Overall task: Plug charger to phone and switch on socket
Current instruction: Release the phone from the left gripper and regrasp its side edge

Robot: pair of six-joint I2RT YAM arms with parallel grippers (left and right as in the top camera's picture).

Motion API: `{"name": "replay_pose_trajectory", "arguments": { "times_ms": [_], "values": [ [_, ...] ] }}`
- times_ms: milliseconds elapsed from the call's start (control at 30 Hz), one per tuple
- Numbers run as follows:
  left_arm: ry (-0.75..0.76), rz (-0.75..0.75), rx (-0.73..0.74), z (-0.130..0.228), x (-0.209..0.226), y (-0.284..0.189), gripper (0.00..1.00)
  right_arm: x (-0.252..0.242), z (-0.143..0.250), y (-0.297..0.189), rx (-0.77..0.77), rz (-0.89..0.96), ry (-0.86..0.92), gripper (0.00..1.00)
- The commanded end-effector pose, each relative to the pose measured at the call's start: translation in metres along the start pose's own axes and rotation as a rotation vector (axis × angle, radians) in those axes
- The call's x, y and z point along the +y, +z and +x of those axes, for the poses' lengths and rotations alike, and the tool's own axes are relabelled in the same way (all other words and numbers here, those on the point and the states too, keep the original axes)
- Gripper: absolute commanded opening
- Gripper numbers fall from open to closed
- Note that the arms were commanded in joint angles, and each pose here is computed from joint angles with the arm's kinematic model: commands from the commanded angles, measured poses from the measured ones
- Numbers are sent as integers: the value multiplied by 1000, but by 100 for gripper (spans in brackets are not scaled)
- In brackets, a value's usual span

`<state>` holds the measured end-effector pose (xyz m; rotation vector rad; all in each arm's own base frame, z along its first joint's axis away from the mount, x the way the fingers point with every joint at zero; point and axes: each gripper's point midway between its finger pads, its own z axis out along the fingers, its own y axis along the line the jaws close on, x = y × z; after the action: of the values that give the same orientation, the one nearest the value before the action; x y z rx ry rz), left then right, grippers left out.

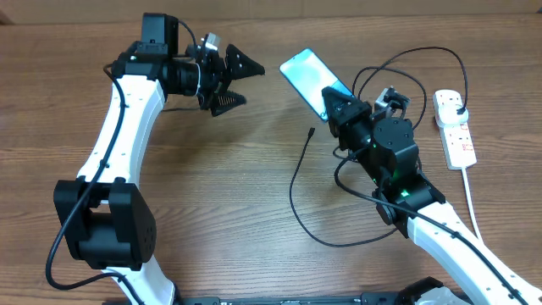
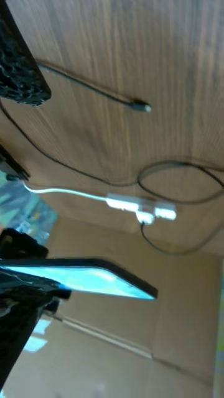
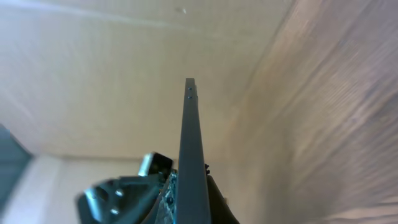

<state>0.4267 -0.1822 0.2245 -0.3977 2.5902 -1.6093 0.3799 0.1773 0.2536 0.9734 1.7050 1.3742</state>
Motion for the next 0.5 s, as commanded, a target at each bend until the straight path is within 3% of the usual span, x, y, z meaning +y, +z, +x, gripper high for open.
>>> {"name": "replay_pose_trajectory", "arguments": {
  "times_ms": [0, 167, 467],
  "values": [
    [-23, 61, 13, 3, -24, 2, 96, 27, -5, 5, -8, -81, 226, 4],
    [18, 97, -1, -1, -40, 9, 95, 38, 5, 13, 45, -142, 281, 4],
    [45, 135, -24, -2, -64, 26, 89, 18, 24, 29, 89, -84, 384, 4]
  ]
}}
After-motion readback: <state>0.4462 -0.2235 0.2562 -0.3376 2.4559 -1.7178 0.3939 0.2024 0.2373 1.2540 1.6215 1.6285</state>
